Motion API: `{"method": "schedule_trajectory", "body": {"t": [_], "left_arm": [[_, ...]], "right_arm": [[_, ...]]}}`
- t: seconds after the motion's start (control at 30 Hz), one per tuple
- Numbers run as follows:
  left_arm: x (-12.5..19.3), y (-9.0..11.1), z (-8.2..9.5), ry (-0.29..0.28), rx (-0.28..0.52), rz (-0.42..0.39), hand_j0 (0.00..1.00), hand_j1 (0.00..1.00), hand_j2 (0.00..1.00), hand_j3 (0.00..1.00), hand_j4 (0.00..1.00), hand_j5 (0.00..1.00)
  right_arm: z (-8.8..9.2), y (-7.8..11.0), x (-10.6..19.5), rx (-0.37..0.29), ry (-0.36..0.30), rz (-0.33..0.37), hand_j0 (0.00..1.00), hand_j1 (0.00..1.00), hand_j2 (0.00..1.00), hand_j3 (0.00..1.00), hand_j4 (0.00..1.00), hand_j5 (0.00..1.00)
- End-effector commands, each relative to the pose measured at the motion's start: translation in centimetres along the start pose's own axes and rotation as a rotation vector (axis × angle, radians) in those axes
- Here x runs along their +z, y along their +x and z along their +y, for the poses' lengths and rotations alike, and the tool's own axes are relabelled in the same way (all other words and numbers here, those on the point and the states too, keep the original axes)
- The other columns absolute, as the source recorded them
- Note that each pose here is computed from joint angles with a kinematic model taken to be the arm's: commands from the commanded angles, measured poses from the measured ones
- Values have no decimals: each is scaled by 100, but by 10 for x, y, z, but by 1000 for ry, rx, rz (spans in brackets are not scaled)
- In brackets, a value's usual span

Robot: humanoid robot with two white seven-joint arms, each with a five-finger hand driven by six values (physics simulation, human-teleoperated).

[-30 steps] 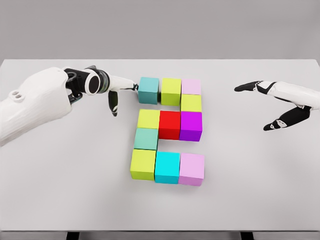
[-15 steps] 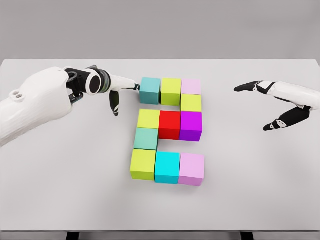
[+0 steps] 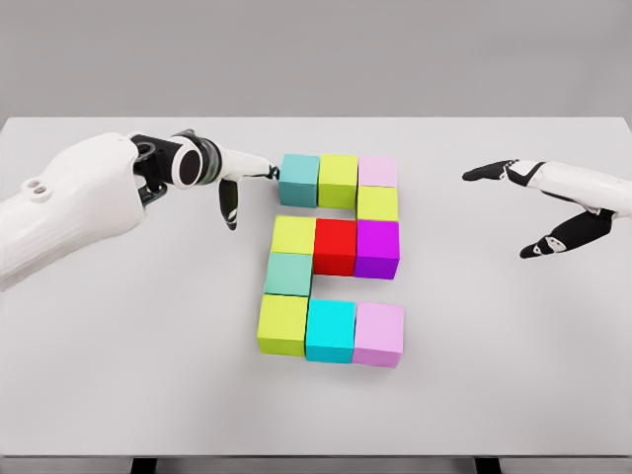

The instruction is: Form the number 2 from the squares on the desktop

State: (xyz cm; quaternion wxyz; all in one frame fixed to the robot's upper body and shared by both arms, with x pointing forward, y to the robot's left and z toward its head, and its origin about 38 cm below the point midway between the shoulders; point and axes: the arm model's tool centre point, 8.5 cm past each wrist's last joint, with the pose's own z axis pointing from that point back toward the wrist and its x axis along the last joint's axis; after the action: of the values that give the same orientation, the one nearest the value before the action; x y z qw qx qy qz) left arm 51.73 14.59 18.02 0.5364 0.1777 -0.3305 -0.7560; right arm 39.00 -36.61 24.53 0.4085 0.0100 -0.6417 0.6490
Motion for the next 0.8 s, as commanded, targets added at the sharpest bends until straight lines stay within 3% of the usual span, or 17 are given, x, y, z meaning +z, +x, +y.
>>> {"method": "schedule_trajectory", "body": {"t": [0.0, 0.23, 0.37, 0.4, 0.43, 0.47, 0.5, 0.53, 0.57, 0.6, 0.67, 0.7, 0.77], "left_arm": [[0, 0, 0, 1, -2, -2, 100, 100, 100, 100, 100, 100], [3, -11, 1, 6, 14, 16, 100, 100, 100, 100, 100, 100], [15, -47, 2, 15, 49, 77, 100, 100, 100, 100, 100, 100], [29, -66, 8, 41, 73, 87, 100, 100, 100, 100, 100, 100], [46, -77, 21, 95, 75, 32, 100, 100, 100, 100, 100, 100], [77, -84, 39, 185, 18, -108, 100, 100, 100, 100, 100, 100], [111, -95, 43, 257, -83, -275, 100, 100, 100, 100, 100, 100], [127, -98, 39, 287, -131, -376, 100, 100, 100, 100, 100, 100], [163, -101, 27, 366, -228, -607, 100, 100, 100, 100, 100, 100], [178, -120, 18, 398, -142, -619, 100, 100, 100, 100, 100, 100], [192, -158, -18, 408, 56, -625, 100, 100, 100, 100, 100, 100], [198, -172, -33, 397, 116, -613, 100, 100, 100, 100, 100, 100], [198, -182, -54, 372, 180, -609, 100, 100, 100, 100, 100, 100]], "right_arm": [[-1, 0, 0, -6, -5, -1, 100, 100, 100, 100, 100, 100], [0, 0, 1, -8, -5, 1, 100, 100, 100, 100, 100, 100], [0, 0, 1, -8, -5, 1, 100, 100, 100, 100, 100, 100], [0, 0, 1, -8, -5, 1, 100, 100, 100, 100, 100, 100], [0, 0, 1, -7, -4, 0, 100, 100, 100, 100, 100, 100], [0, 0, 1, -8, -5, 1, 100, 100, 100, 100, 100, 100], [0, 0, 1, -8, -5, 1, 100, 100, 100, 100, 100, 100], [0, 0, 1, -7, -4, 0, 100, 100, 100, 100, 100, 100], [0, 0, 1, -8, -5, 1, 100, 100, 100, 100, 100, 100], [0, 0, 1, -8, -5, 1, 100, 100, 100, 100, 100, 100], [0, 0, 1, -9, -3, 0, 100, 100, 100, 100, 100, 100], [0, 0, 1, -9, -3, 0, 100, 100, 100, 100, 100, 100], [0, 0, 1, -9, -3, 0, 100, 100, 100, 100, 100, 100]]}}
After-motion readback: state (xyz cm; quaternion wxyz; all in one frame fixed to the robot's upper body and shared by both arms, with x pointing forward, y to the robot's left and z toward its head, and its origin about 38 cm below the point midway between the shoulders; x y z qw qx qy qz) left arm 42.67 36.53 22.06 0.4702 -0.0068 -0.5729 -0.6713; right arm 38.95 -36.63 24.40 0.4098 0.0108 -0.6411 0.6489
